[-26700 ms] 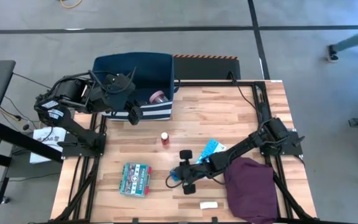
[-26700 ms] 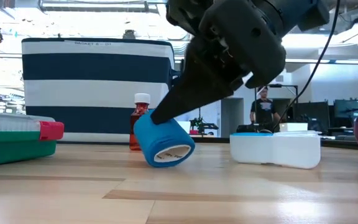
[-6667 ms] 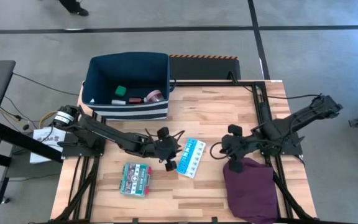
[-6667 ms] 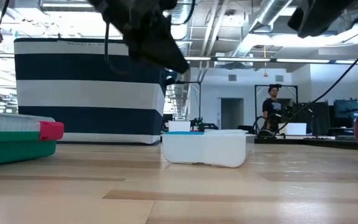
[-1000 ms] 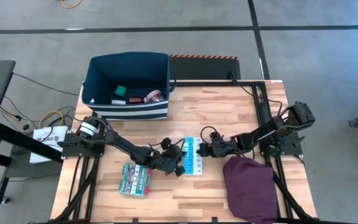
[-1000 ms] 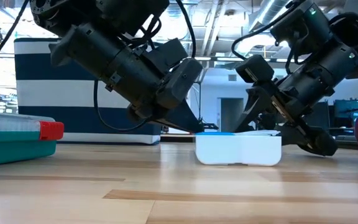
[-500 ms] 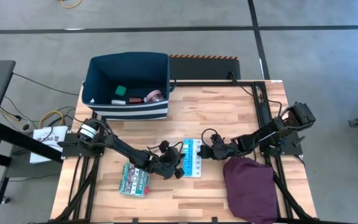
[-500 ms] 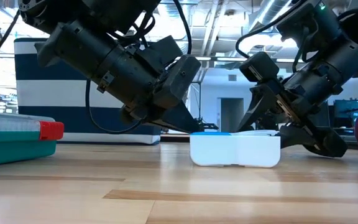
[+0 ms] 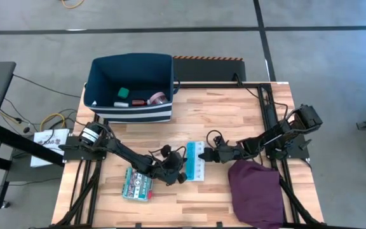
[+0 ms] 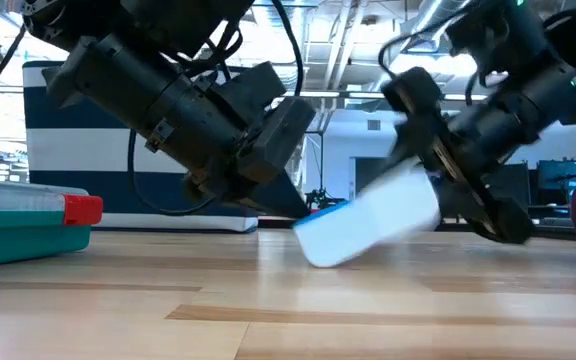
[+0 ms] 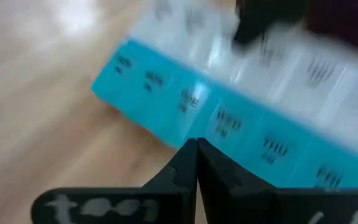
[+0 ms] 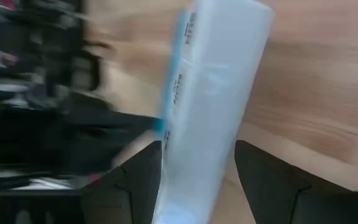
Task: Pick & place medical supplies in basket/bin
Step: Put the white and blue pill organizer into the blue bin
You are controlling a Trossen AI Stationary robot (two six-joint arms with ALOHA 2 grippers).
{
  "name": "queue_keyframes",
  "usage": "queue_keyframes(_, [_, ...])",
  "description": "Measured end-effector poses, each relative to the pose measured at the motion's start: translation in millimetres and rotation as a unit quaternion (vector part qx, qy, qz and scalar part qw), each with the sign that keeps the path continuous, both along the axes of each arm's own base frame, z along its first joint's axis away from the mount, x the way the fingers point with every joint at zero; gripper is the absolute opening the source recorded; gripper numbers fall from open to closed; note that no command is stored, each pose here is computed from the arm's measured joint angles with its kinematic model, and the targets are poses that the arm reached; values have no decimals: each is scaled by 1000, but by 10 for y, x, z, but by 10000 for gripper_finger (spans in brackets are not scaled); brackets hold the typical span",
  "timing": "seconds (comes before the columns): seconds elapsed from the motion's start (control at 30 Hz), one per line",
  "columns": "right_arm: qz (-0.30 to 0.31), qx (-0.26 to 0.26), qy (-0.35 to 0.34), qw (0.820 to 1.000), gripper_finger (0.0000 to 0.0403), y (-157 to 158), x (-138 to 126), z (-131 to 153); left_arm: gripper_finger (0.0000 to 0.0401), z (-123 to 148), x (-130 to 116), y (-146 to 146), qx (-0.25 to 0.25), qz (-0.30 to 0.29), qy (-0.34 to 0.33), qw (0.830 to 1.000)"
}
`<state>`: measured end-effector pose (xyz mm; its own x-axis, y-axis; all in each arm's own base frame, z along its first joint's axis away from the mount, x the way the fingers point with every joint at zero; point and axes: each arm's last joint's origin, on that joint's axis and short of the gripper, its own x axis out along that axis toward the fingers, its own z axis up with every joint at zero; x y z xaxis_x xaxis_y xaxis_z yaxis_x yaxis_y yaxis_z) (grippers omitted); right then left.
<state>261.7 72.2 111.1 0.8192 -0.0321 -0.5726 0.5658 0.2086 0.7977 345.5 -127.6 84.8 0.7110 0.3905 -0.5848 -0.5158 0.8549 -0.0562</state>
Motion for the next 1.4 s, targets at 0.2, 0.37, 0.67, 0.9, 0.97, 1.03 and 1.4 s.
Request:
queue_keyframes(0.2, [-2,-27,16,1000,192,-49,27,-1,0,-59,-30,-14,-17,-13,20,1000])
queue_keyframes(0.37, [1,-35,24,999,192,-56,18,-12,0,-52,-22,-14,-10,-8,13,1000])
queue_keyframes(0.67, [13,-44,-9,999,191,-49,108,26,0,-6,72,54,-11,-24,-14,1000])
queue_keyframes(0.9, [71,-35,-1,997,194,53,497,-97,0,32,153,118,-11,-33,-14,999])
queue_keyframes(0.97, [103,-46,2,994,196,38,622,-127,0,47,168,112,-3,-37,-11,999])
queue_keyframes(1.03, [129,-49,7,990,197,6,684,-138,0,46,164,111,7,-38,-7,999])
queue_keyframes(1.4, [179,-96,10,979,161,-105,659,83,0,21,16,21,23,0,34,999])
